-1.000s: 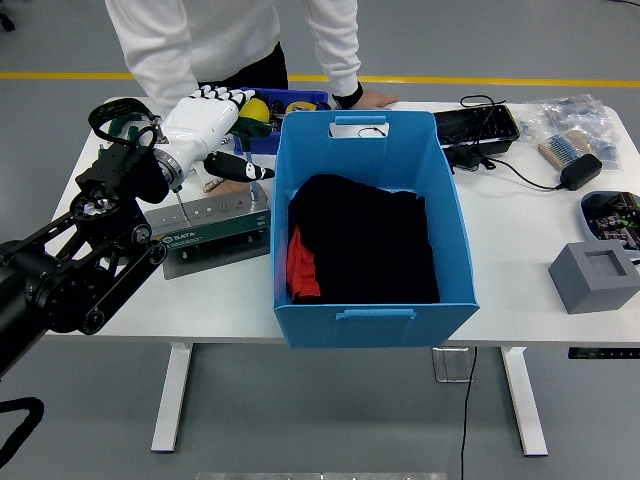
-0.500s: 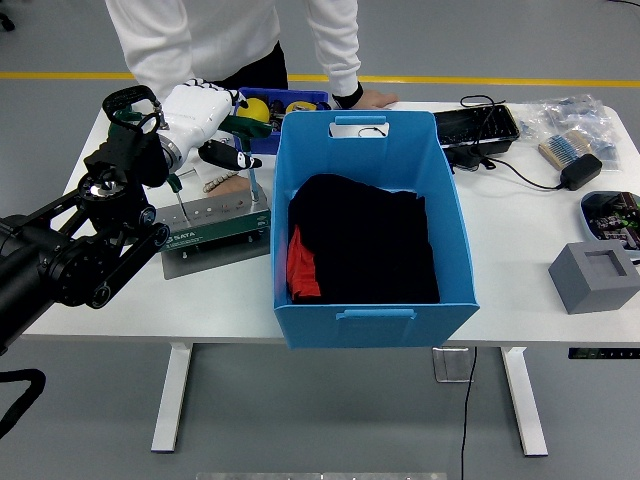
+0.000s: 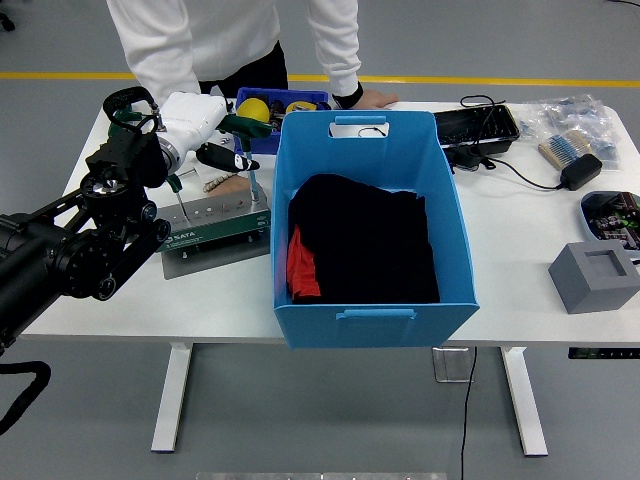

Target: Lift tool from toolbox,place it in box,lift tool from toolbox,place it in box

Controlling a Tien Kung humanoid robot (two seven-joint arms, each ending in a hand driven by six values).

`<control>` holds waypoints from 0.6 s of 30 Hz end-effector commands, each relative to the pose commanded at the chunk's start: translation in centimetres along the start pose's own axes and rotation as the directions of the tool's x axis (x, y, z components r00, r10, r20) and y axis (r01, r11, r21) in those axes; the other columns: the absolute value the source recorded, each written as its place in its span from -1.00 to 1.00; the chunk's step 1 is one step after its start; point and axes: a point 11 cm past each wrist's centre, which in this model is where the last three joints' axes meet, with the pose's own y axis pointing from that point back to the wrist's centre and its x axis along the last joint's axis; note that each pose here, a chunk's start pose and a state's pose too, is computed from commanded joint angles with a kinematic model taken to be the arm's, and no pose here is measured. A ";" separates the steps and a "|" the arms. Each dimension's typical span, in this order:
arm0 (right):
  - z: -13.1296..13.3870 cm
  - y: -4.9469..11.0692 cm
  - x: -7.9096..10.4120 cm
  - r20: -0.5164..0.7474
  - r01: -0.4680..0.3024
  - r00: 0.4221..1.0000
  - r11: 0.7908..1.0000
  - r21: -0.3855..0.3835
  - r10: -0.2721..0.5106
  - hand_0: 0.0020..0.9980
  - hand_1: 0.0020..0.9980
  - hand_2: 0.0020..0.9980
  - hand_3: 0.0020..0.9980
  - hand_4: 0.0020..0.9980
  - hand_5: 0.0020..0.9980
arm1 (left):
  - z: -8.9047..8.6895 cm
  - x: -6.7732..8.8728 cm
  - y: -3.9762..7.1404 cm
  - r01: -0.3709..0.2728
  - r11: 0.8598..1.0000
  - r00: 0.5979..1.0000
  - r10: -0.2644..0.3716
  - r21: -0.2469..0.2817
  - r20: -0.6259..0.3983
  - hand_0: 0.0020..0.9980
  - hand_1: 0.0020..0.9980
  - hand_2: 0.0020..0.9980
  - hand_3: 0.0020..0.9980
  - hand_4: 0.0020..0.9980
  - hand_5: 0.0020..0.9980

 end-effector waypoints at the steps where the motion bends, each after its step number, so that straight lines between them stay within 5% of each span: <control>1: -0.1 0.0 0.0 -0.001 0.000 1.000 1.000 0.001 0.000 0.30 0.27 0.43 0.10 0.56 0.35 | 0.0 -0.1 0.0 0.004 1.000 1.000 -0.004 0.001 0.000 -0.07 -0.02 -0.10 0.14 1.00 0.24; 2: -0.2 0.0 0.0 -0.001 0.000 1.000 1.000 0.002 0.000 0.30 0.27 0.43 0.10 0.56 0.35 | 0.0 -0.1 -0.1 0.008 1.000 1.000 -0.008 0.002 0.001 -0.18 -0.18 -0.26 0.02 1.00 0.25; 7: -0.4 0.0 0.0 -0.002 0.000 1.000 1.000 0.007 0.000 0.30 0.27 0.43 0.10 0.56 0.35 | -0.2 -0.3 -0.2 0.030 0.999 1.000 -0.030 0.014 0.009 -0.18 -0.18 -0.26 0.02 1.00 0.25; 8: -0.5 0.0 0.0 -0.003 0.000 1.000 1.000 0.008 0.000 0.30 0.26 0.42 0.10 0.56 0.35 | -0.2 -0.3 -0.3 0.032 0.999 0.999 -0.032 0.015 0.009 -0.28 -0.38 -0.41 -0.17 1.00 0.26; 18: -0.6 0.1 -0.2 -0.011 0.001 1.000 1.000 0.010 -0.001 0.30 0.27 0.42 0.10 0.56 0.35 | -0.4 -0.2 -0.6 0.045 0.999 0.999 -0.045 0.028 0.002 -0.37 -0.51 -0.50 -0.28 1.00 0.27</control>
